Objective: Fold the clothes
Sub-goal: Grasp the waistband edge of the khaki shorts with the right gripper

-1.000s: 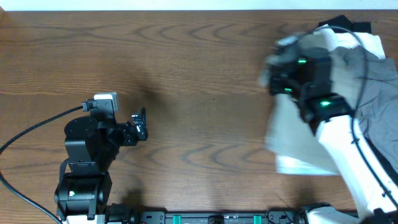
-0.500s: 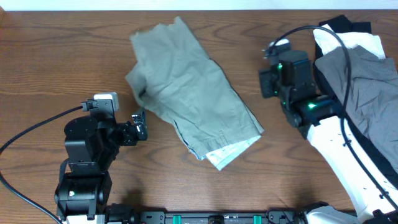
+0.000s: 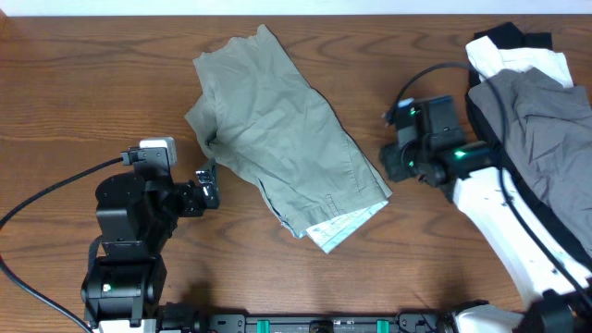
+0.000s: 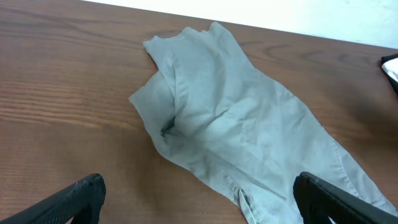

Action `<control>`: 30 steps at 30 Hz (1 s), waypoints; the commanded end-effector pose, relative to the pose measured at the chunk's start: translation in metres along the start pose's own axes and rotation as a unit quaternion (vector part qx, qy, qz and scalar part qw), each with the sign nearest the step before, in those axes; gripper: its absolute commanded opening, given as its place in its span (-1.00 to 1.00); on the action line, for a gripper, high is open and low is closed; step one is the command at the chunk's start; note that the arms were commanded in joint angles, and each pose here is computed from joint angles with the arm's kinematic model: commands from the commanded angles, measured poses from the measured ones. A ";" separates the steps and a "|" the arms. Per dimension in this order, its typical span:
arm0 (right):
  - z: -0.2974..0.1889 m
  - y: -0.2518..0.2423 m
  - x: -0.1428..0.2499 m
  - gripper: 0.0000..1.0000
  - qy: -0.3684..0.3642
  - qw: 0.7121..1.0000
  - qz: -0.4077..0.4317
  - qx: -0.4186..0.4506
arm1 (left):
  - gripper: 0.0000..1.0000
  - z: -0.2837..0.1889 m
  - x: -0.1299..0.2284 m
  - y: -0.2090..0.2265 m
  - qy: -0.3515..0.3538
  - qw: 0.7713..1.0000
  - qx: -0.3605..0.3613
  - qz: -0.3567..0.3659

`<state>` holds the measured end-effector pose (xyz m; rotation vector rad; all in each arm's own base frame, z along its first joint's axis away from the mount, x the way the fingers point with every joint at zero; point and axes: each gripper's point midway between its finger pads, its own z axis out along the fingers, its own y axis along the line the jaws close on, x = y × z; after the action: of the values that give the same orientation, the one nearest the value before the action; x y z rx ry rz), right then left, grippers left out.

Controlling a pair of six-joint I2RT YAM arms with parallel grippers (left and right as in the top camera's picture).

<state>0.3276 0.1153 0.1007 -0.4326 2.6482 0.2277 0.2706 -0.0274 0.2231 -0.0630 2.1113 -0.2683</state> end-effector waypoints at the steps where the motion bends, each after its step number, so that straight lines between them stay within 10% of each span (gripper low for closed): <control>1: 0.024 0.018 0.031 0.01 0.056 0.998 -0.012 -0.039 | 0.96 -0.004 -0.009 -0.003 -0.010 1.000 0.005 -0.003; 17: 0.072 0.033 0.084 -0.12 0.172 0.984 -0.022 -0.047 | 0.96 -0.004 -0.009 -0.003 -0.010 1.000 0.005 -0.003; 30: 0.064 0.023 0.048 -0.02 0.115 0.993 -0.019 -0.010 | 0.96 -0.004 -0.009 -0.003 -0.010 1.000 0.005 -0.003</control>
<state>0.2888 0.1345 0.0055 -0.5716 2.9240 0.2237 0.2706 -0.0274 0.2230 -0.0626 2.1117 -0.2680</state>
